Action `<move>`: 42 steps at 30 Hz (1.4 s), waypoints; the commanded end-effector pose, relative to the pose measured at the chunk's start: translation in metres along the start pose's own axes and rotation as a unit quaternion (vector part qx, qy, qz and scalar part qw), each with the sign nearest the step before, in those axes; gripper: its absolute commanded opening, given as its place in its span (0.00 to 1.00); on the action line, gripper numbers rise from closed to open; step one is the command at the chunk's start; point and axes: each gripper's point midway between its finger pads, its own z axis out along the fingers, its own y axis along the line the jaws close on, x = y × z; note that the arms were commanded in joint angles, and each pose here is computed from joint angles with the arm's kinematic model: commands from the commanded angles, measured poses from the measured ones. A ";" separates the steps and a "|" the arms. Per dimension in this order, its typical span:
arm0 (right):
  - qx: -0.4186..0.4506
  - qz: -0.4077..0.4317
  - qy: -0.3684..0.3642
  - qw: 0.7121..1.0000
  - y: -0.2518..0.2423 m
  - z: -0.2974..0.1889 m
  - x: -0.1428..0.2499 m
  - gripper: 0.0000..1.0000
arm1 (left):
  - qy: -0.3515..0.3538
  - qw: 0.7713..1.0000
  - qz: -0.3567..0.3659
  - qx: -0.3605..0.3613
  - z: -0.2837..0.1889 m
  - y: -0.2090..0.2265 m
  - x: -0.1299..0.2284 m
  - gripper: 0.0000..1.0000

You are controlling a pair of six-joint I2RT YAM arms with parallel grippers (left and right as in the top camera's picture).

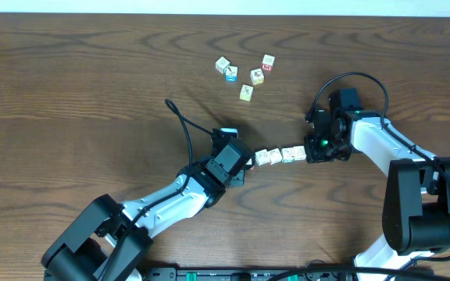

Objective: Lift 5 blocks

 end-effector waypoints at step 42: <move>-0.055 -0.002 0.019 0.998 0.022 0.002 0.009 0.01 | 0.001 0.997 -0.081 0.000 0.004 0.001 0.002 0.08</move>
